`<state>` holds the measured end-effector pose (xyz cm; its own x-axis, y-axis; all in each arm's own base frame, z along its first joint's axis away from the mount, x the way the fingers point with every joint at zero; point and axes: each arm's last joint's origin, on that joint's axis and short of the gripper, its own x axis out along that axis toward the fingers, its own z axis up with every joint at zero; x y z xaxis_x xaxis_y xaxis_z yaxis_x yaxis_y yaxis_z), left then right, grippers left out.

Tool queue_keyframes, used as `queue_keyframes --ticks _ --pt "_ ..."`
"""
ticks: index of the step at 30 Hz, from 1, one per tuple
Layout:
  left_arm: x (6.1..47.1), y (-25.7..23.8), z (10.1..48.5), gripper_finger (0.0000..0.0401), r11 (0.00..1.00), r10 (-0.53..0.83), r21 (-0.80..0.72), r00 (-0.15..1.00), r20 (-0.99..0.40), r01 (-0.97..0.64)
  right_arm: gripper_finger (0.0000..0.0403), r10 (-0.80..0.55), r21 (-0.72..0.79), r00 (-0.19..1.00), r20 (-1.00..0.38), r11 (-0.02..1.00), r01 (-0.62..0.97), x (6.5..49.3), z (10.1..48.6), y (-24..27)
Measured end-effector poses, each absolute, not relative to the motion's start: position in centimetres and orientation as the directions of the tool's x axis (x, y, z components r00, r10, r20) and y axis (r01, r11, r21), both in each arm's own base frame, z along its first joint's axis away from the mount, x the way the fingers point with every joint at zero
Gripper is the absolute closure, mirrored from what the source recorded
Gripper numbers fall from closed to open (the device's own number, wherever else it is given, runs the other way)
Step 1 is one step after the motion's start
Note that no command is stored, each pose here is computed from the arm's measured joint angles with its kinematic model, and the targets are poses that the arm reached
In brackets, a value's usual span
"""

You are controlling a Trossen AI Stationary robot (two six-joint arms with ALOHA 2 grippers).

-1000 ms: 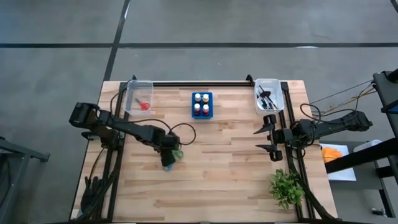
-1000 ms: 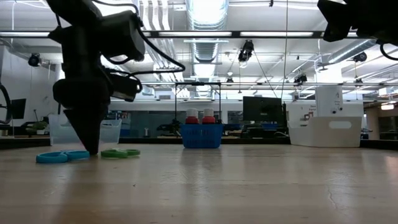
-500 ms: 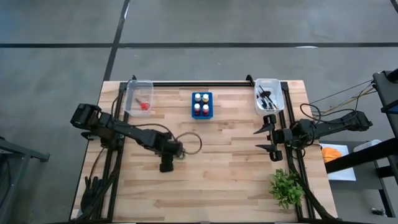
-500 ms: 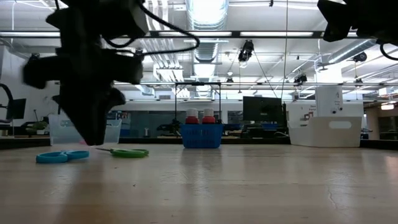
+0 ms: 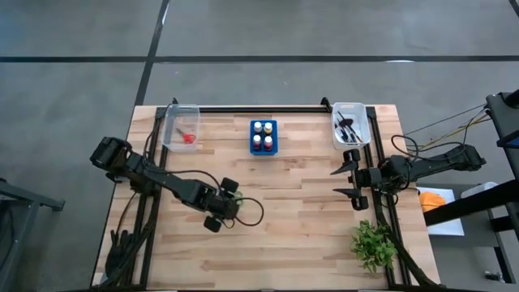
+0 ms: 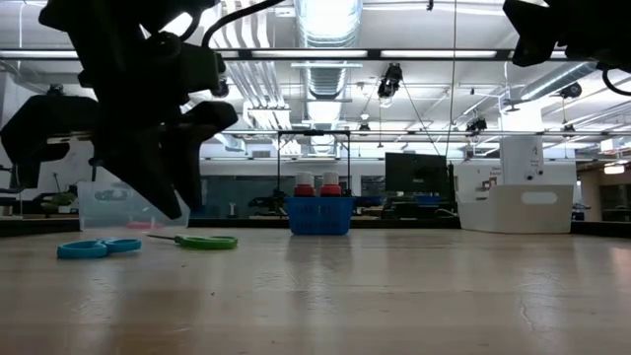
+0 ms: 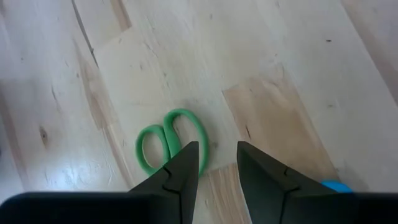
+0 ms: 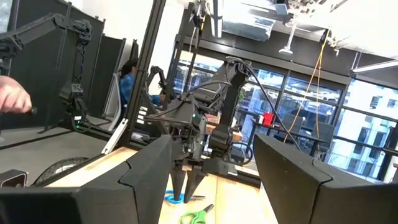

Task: Pick & Place Paint Supplies
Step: Put the green scissors into the transparent bin

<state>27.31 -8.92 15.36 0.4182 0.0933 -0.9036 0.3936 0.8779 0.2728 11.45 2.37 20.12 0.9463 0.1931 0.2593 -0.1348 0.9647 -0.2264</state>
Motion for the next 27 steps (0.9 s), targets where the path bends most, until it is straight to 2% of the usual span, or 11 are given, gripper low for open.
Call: queue_keyframes --ticks 15,20,27 --pt "27.5 -8.3 15.0 0.0286 0.900 0.079 0.250 0.430 -0.900 0.358 0.0177 0.193 -0.225 0.946 0.259 0.965 -0.136 11.5 20.1 2.4" --pt "27.7 -8.2 14.2 0.0286 0.908 0.042 0.199 0.393 -0.919 0.369 0.0177 0.193 -0.224 0.947 0.258 0.965 -0.136 11.5 20.1 2.4" --pt "28.1 -7.1 13.2 0.0286 0.914 0.066 0.200 0.355 -0.933 0.353 0.0177 0.194 -0.225 0.951 0.242 0.964 -0.139 11.5 19.9 2.4"
